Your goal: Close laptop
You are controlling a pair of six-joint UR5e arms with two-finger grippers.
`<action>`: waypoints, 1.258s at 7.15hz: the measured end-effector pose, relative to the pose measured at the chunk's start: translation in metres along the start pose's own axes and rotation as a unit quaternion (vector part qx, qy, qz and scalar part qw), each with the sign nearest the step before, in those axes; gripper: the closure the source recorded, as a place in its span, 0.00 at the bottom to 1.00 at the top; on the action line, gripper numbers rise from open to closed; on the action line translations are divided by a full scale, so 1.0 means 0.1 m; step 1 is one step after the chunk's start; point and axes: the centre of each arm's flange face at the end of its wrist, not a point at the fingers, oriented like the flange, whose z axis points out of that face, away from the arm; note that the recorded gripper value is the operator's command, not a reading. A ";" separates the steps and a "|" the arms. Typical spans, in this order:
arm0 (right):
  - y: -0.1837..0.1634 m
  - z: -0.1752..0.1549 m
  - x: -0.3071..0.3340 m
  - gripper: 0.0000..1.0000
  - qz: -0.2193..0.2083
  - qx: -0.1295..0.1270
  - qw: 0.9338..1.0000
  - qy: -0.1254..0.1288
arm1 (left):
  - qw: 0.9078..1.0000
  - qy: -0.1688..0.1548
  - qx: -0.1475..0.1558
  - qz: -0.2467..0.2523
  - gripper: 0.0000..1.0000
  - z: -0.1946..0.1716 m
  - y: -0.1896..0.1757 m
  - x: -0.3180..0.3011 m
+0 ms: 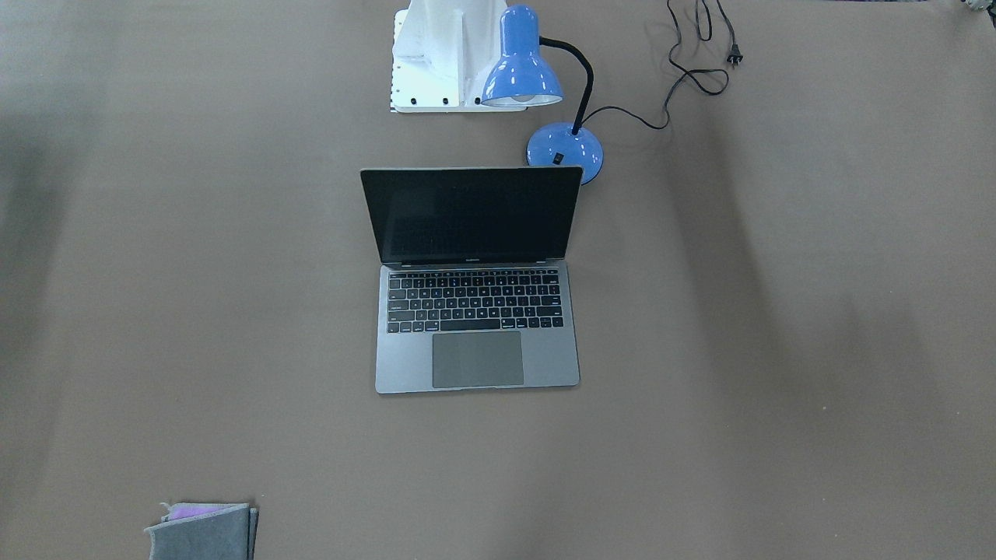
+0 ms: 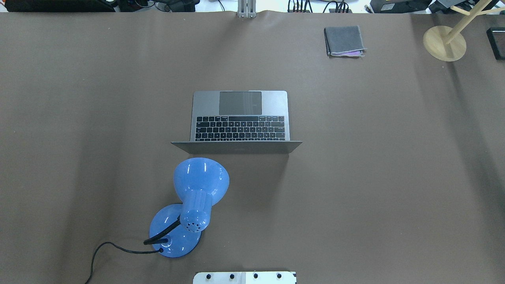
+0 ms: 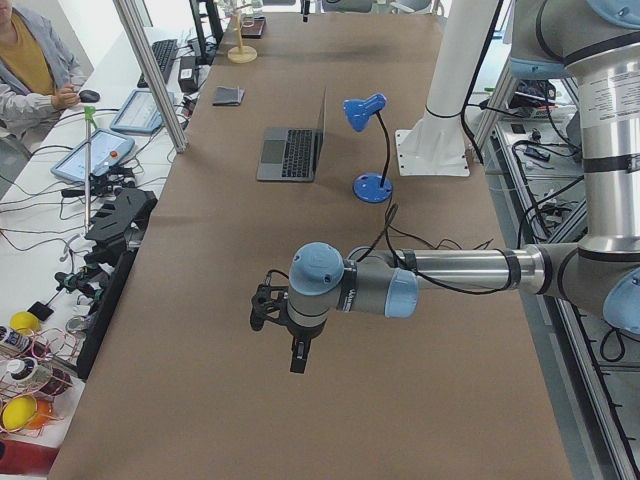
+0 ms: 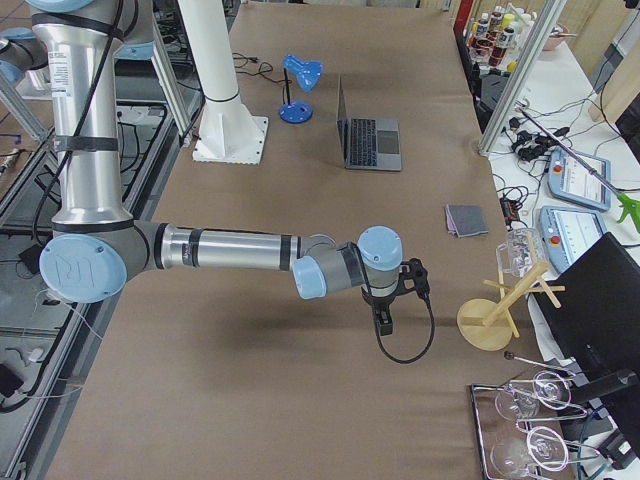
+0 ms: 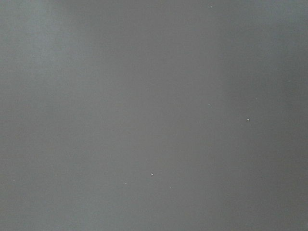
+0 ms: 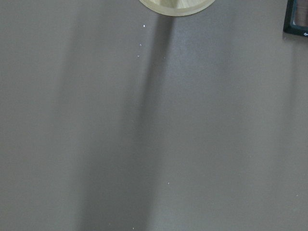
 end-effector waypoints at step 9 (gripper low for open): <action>0.04 -0.05 -0.11 0.00 0.004 0.004 0.999 -0.033 | 0.998 0.060 -0.001 -0.004 0.12 -0.11 0.09 0.24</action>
